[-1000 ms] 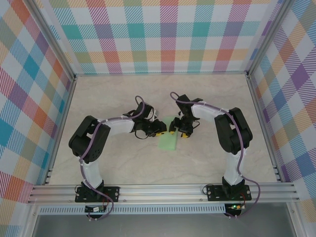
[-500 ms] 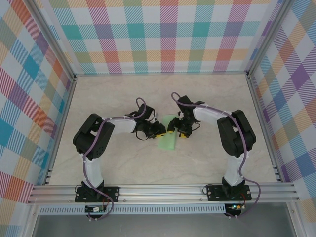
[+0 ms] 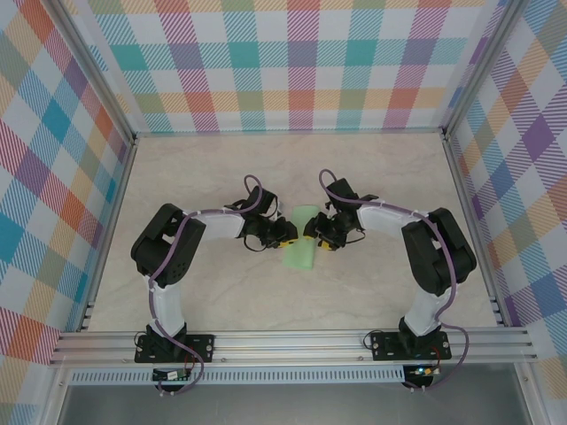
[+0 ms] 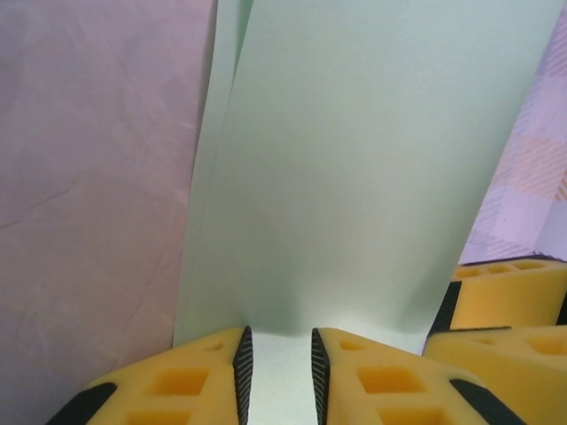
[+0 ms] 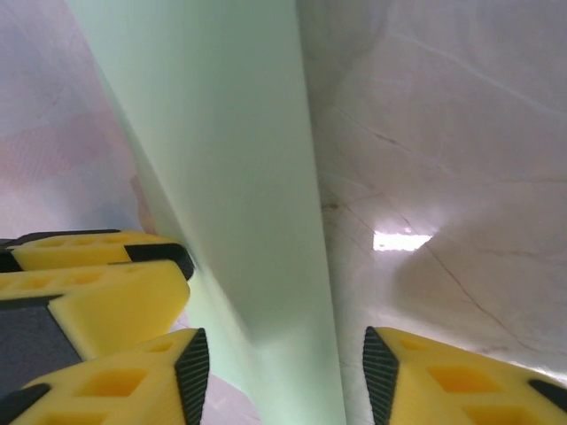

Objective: Fold a paper plane with a square sheet of paper (pick it up from the middle)
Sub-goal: First fold in half a square sheet of paper at the center of the table.

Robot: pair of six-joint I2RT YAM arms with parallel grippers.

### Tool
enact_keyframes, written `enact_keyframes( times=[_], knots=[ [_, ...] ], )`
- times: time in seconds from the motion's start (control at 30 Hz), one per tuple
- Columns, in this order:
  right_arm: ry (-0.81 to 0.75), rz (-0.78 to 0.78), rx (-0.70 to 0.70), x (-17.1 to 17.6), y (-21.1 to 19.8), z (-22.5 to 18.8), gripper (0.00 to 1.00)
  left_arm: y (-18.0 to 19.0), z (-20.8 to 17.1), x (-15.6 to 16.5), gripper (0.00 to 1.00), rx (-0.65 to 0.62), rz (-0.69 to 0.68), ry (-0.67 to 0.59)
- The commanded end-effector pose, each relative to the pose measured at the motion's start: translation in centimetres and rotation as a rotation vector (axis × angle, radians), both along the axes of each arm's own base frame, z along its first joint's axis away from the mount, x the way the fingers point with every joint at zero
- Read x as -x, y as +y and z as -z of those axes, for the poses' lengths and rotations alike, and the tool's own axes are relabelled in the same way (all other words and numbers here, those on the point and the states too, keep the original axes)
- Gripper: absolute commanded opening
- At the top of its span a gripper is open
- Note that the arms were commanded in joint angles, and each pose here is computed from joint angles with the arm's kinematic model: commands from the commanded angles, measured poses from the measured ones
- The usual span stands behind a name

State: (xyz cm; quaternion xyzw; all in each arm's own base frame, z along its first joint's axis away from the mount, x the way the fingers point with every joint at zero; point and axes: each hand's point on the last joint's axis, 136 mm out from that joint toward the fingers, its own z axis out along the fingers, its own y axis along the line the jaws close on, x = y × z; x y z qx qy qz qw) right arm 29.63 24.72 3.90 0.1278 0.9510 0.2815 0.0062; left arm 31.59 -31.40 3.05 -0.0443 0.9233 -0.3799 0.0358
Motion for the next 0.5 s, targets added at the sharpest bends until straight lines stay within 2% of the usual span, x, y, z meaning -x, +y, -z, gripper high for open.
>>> enact_keyframes(
  times=[0.0,0.1,0.3,0.37,0.47],
  knots=[
    [-0.004,0.014,-0.015,-0.7,0.2,0.3,0.46,-1.0,-3.2,0.0,0.29,0.064,0.016,-0.068],
    [-0.011,0.003,-0.044,-0.8,0.5,0.0,0.46,0.3,-4.6,-0.2,0.34,0.023,-0.028,-0.121],
    [0.032,0.009,0.071,-0.6,-1.0,1.1,0.5,5.2,-5.2,-0.6,0.44,-0.168,-0.191,-0.189],
    [0.041,0.005,0.075,-0.5,-0.9,1.3,0.52,6.1,-5.0,-0.6,0.46,-0.179,-0.222,-0.179],
    [0.032,0.007,0.063,-0.6,-0.8,0.9,0.54,5.3,-4.7,-0.6,0.5,-0.115,-0.204,-0.141]
  ],
)
